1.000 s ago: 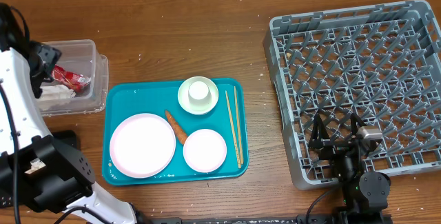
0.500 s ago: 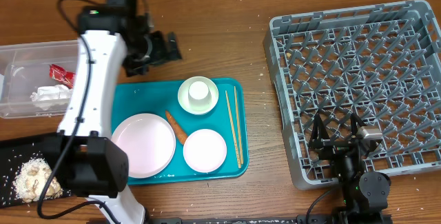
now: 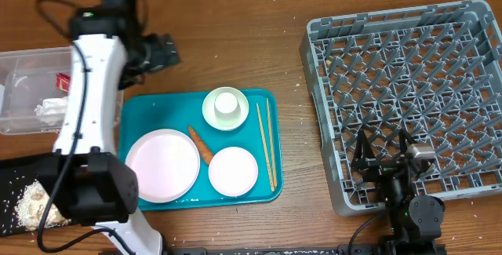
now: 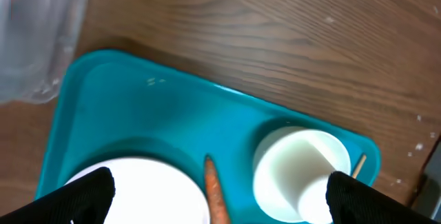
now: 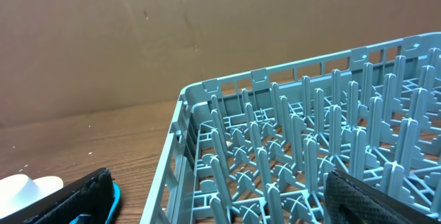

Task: Sort waste into correct bins and load items into the dishwasher
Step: 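Drop the red wrapper into the clear plastic bin, then reach the right gripper over the white cup on the tray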

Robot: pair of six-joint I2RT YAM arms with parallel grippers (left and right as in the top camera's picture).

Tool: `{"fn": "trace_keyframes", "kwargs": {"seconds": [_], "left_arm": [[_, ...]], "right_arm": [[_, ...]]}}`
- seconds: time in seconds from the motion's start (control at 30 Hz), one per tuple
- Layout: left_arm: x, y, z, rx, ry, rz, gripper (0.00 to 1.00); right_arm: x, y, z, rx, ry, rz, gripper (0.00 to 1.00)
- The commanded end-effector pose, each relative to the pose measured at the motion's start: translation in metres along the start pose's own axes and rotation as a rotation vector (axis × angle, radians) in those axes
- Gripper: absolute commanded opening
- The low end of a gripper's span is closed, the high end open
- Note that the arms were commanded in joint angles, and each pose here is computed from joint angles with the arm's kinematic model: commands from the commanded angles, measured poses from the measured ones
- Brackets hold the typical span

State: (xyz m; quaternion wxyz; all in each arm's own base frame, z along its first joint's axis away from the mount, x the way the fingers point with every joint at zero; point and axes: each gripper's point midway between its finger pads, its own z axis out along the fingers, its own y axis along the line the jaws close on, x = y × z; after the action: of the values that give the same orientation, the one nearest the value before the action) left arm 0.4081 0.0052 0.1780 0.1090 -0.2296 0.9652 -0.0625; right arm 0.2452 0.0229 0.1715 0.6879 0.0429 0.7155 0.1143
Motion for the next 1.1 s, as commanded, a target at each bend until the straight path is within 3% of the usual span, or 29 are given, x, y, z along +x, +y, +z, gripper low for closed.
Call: {"fn": "trace_keyframes", "kwargs": {"seconds": [0.0, 0.07, 0.17, 0.27, 0.3, 0.5, 0.53, 0.67, 0.77, 0.9, 1.07], "left_arm": [[-0.004, 0.011, -0.004, 0.048, 0.036, -0.084, 1.0], [0.0, 0.024, -0.006, 0.029, 0.064, -0.114, 1.0], [0.005, 0.027, -0.006, 0.021, 0.084, -0.12, 1.0], [0.007, 0.022, -0.006, 0.038, 0.093, -0.115, 1.0], [0.009, 0.016, -0.006, 0.065, 0.105, -0.114, 1.0], [0.018, 0.0, -0.009, 0.158, 0.158, -0.119, 1.0], [0.018, 0.001, -0.009, 0.154, 0.158, -0.119, 1.0], [0.016, 0.001, -0.009, 0.156, 0.149, -0.114, 1.0], [0.011, -0.001, -0.009, 0.166, 0.129, -0.11, 1.0], [0.008, 0.0, -0.008, 0.157, 0.115, -0.108, 1.0], [0.011, 0.031, -0.006, -0.018, 0.098, -0.115, 1.0]], "right_arm": [[0.0, 0.0, 0.0, -0.001, -0.012, 0.003, 1.0], [-0.012, 0.023, -0.002, -0.125, -0.054, -0.004, 1.0], [-0.028, 0.084, -0.022, -0.487, -0.102, -0.041, 1.0], [-0.028, 0.136, -0.065, -0.867, -0.081, -0.063, 1.0], [-0.031, 0.144, -0.074, -0.932, -0.046, 0.01, 1.0], [-0.035, 0.141, -0.071, -0.908, 0.011, 0.168, 1.0], [-0.053, 0.139, -0.071, -0.892, -0.037, 0.256, 1.0], [-0.111, 0.141, -0.097, -0.928, -0.31, 0.224, 1.0], [-0.139, 0.135, -0.095, -0.86, -0.356, 0.26, 1.0], [-0.172, 0.133, -0.087, -0.755, -0.363, 0.215, 1.0], [-0.217, 0.146, -0.055, -0.678, -0.22, 0.09, 1.0]]}}
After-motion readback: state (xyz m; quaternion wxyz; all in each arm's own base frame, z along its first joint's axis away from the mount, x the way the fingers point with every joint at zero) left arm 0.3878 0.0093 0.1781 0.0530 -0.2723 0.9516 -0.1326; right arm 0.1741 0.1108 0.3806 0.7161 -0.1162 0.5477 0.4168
